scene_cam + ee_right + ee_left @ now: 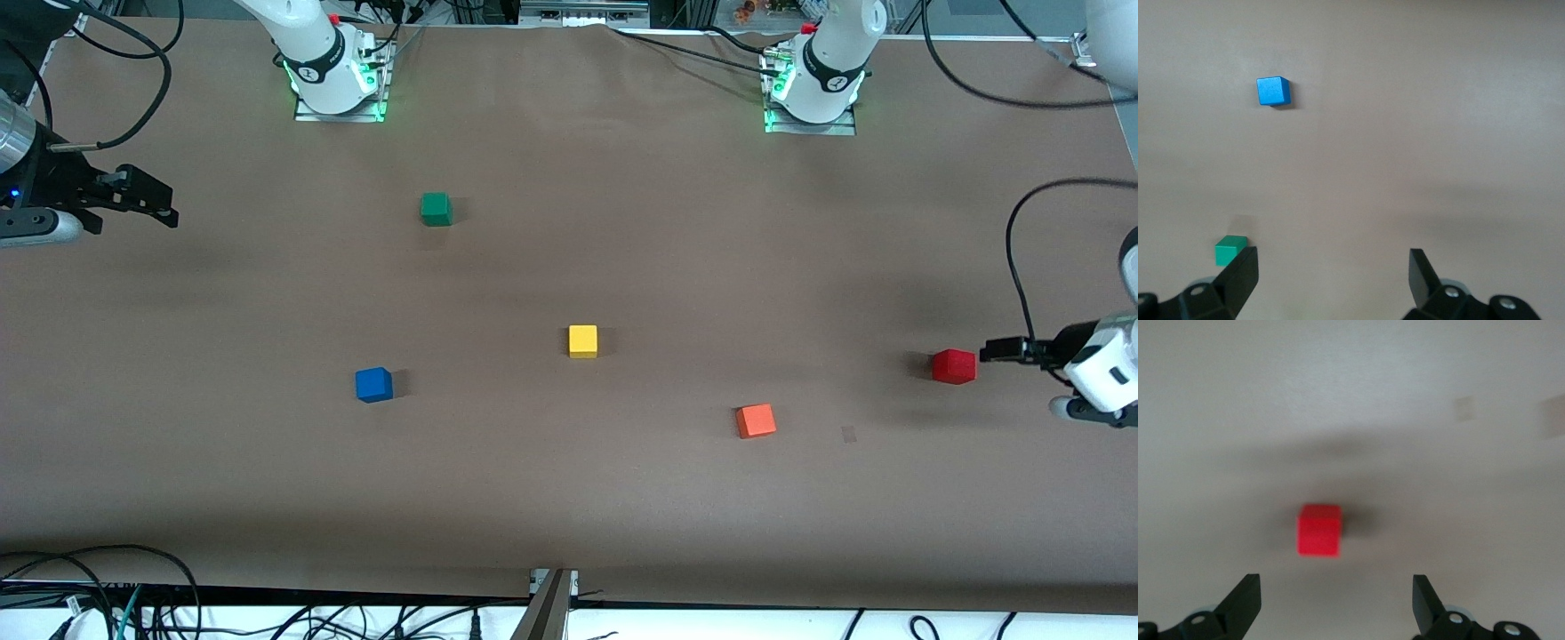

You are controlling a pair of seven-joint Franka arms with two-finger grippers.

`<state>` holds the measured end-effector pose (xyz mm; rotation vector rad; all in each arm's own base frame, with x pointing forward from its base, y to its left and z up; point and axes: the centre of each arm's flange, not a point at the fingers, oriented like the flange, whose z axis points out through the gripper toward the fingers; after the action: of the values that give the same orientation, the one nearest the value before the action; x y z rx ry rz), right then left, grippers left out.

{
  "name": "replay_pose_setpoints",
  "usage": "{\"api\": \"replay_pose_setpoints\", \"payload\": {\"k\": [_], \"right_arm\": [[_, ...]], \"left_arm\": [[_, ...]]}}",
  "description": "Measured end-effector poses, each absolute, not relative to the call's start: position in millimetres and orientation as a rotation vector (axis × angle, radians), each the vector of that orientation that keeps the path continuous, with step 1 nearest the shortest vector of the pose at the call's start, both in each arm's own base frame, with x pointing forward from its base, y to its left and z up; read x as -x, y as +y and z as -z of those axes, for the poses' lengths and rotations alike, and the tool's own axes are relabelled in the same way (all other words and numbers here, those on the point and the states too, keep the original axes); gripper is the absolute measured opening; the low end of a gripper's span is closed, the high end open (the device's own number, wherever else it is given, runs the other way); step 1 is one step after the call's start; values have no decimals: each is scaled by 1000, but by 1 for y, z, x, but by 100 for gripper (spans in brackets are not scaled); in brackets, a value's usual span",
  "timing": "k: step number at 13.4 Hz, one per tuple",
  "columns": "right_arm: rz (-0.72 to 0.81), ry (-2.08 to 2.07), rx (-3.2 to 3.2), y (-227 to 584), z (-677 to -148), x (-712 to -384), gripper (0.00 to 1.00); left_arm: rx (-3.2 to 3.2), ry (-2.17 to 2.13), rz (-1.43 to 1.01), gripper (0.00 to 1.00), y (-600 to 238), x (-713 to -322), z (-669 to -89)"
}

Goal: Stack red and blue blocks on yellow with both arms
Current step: 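Lower the left gripper onto the red cube while the right gripper reaches out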

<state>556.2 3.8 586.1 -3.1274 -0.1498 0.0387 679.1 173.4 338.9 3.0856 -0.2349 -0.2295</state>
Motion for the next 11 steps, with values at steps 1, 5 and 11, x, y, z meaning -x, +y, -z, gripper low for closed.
{"api": "replay_pose_setpoints", "payload": {"k": [1, 5, 11], "right_arm": [[-28, -149, 3128, 4, -587, -557, 100], [77, -139, 3131, 0, -592, -565, 100], [65, -177, 3130, 14, -590, -569, 100]], "left_arm": [[-3087, -271, 209, 100, 185, -678, -313], [-3090, -365, 155, 100, 189, -665, -249], [-3072, -478, 153, 100, 187, -648, -221]]}}
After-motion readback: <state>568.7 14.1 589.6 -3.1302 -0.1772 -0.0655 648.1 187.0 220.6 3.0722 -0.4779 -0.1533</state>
